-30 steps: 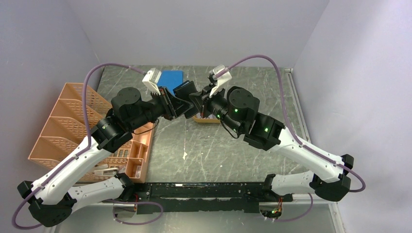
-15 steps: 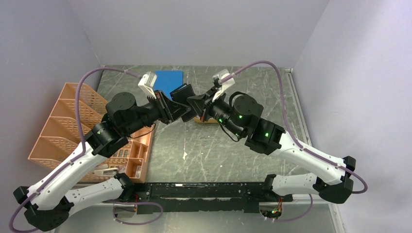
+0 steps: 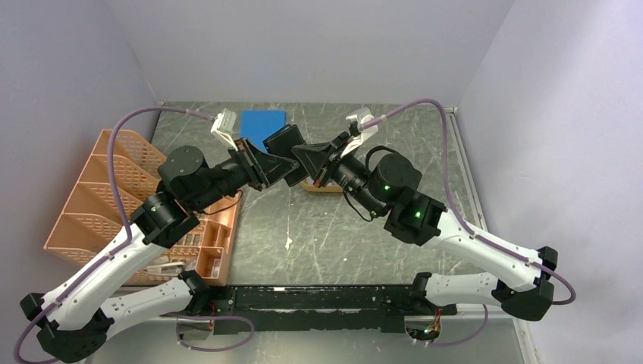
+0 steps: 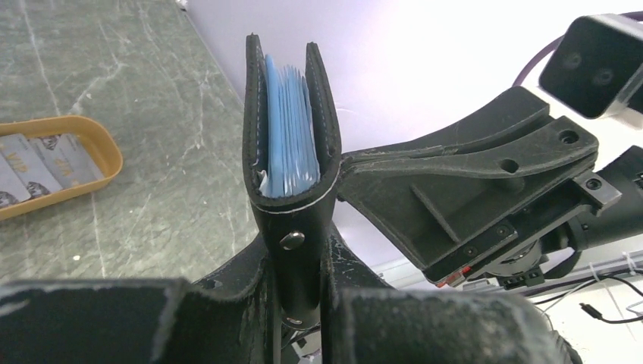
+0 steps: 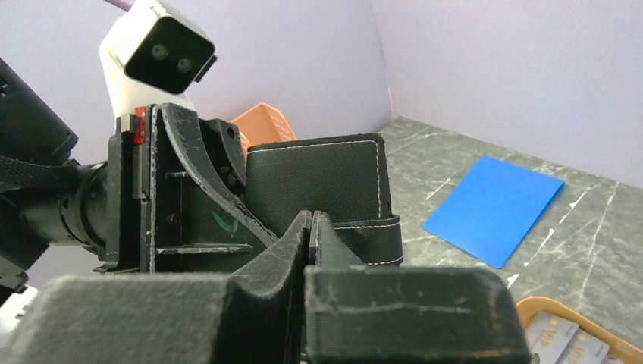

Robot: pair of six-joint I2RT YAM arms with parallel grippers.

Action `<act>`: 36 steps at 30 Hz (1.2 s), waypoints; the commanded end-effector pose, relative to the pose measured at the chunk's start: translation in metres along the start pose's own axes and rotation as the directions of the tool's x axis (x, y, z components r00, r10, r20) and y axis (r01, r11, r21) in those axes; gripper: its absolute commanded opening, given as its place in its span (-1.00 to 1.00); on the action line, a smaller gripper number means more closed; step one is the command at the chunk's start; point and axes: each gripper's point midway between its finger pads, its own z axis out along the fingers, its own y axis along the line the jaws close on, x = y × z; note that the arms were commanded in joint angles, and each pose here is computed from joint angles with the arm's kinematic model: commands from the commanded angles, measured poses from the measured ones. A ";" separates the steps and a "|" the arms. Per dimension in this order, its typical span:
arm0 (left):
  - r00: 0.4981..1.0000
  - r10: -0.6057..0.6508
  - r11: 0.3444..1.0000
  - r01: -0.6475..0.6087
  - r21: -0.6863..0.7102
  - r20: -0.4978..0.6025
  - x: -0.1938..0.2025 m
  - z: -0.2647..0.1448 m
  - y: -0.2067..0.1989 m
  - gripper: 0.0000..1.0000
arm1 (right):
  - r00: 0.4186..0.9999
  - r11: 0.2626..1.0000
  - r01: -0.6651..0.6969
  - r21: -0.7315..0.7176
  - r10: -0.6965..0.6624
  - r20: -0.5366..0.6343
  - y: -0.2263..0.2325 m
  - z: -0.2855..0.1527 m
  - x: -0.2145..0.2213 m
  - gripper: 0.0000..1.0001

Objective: Put the credit cards into the card holder
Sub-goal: Close the card holder.

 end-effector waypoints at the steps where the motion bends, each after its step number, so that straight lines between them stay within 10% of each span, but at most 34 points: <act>1: 0.977 -0.022 0.865 -0.088 0.494 0.212 -0.065 -0.053 -0.135 -0.90 | 0.937 0.999 0.045 0.019 -0.036 -0.348 -0.015 -0.010 0.118 -1.00; 36: 0.944 -0.082 0.776 -0.142 0.615 0.321 -0.104 -0.081 -0.182 -0.91 | 0.881 0.999 0.039 0.004 -0.032 -0.471 -0.018 -0.019 0.173 -1.00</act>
